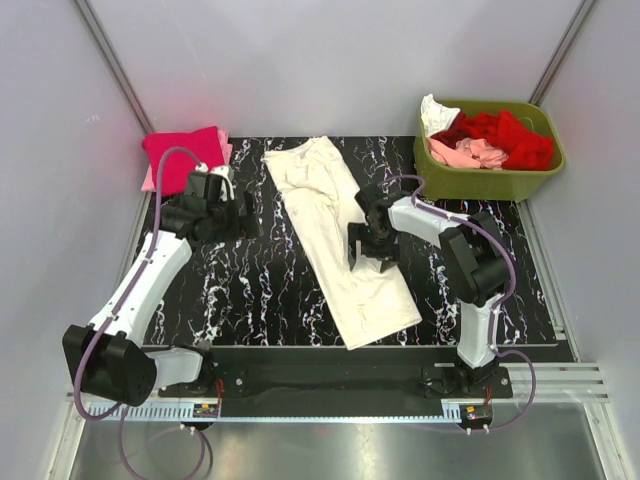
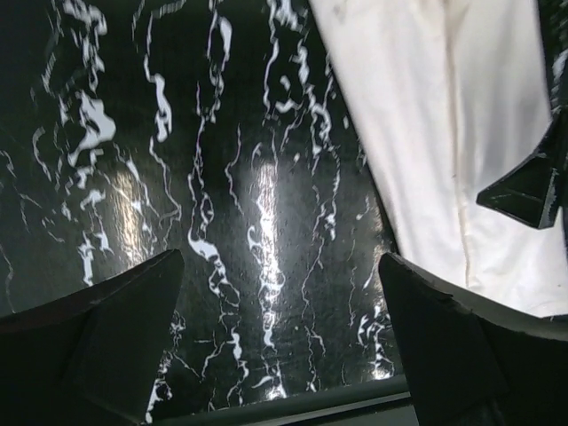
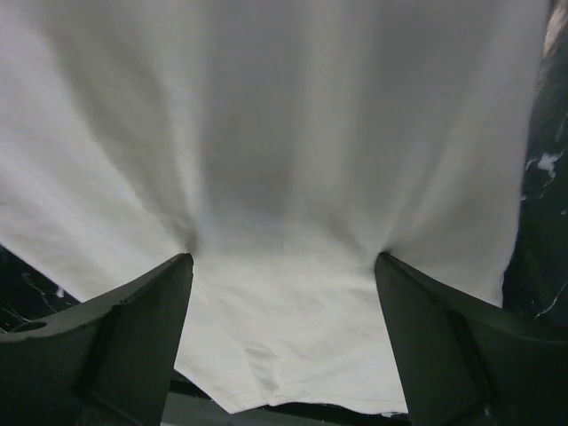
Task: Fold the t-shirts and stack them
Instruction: Fold the tshirt
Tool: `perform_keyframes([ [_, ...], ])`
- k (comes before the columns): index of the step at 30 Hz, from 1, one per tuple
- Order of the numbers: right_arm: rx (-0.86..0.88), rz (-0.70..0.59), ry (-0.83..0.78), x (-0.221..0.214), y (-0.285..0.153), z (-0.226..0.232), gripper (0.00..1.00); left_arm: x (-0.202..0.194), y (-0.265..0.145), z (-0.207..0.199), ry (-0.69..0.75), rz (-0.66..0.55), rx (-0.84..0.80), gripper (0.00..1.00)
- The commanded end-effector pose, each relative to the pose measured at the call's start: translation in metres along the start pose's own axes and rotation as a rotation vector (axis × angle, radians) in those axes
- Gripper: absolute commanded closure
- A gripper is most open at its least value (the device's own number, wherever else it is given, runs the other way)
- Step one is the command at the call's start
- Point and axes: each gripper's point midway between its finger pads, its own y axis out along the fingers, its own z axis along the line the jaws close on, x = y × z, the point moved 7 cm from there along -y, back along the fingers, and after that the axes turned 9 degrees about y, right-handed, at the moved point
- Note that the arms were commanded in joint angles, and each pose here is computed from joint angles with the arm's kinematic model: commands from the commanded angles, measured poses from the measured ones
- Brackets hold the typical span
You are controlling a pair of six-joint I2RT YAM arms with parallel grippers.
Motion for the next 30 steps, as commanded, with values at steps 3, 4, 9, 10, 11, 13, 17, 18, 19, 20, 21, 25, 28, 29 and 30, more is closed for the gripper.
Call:
perform_keyframes([
  [3, 0.194, 0.084, 0.076, -0.029, -0.011, 0.012, 0.11, -0.003, 0.006, -0.005, -0.046, -0.045, -0.046, 0.01],
  [4, 0.227, 0.095, 0.083, -0.031, -0.015, 0.015, 0.12, -0.004, 0.007, -0.006, -0.05, -0.042, -0.049, 0.01],
  [9, 0.412, 0.232, 0.117, -0.065, -0.029, 0.051, 0.14, 0.001, 0.01, -0.008, -0.065, -0.059, -0.064, 0.01],
  [10, 0.43, 0.255, 0.102, -0.073, -0.03, 0.062, 0.14, 0.002, 0.011, -0.008, -0.065, -0.056, -0.064, 0.01],
  [11, 0.458, 0.289, 0.075, -0.089, -0.032, 0.079, 0.14, 0.002, 0.015, -0.008, -0.065, -0.048, -0.062, 0.01],
  [13, 0.545, 0.378, 0.031, -0.107, -0.039, 0.105, 0.13, 0.004, 0.019, -0.008, -0.065, -0.043, -0.061, 0.01],
  [17, 0.763, 0.477, -0.042, -0.119, -0.061, 0.142, 0.12, 0.012, 0.041, -0.009, -0.047, -0.004, -0.059, 0.01],
  [18, 0.817, 0.499, -0.078, -0.115, -0.074, 0.146, 0.13, 0.02, 0.042, -0.01, -0.042, -0.011, -0.064, 0.01],
  [19, 0.814, 0.468, -0.103, -0.109, -0.08, 0.147, 0.14, 0.022, 0.046, -0.011, -0.041, 0.002, -0.066, 0.01],
  [20, 0.738, 0.439, -0.148, -0.108, -0.082, 0.135, 0.14, 0.021, 0.056, -0.011, -0.044, 0.036, -0.065, 0.01],
  [21, 0.689, 0.282, -0.179, -0.09, -0.097, 0.137, 0.12, 0.024, 0.058, -0.013, -0.045, 0.036, -0.072, 0.01],
  [25, 0.354, -0.001, -0.146, -0.039, -0.103, 0.081, 0.1, 0.016, 0.075, -0.024, -0.058, 0.061, -0.107, 0.01],
  [28, 0.201, -0.019, -0.068, -0.014, -0.088, 0.026, 0.1, 0.009, 0.097, -0.035, -0.067, 0.1, -0.131, 0.01],
  [29, 0.18, -0.016, -0.052, -0.012, -0.084, 0.016, 0.11, 0.009, 0.104, -0.038, -0.067, 0.111, -0.135, 0.01],
  [30, 0.142, -0.003, -0.039, -0.014, -0.076, 0.003, 0.11, 0.018, 0.109, -0.042, -0.064, 0.094, -0.144, 0.01],
])
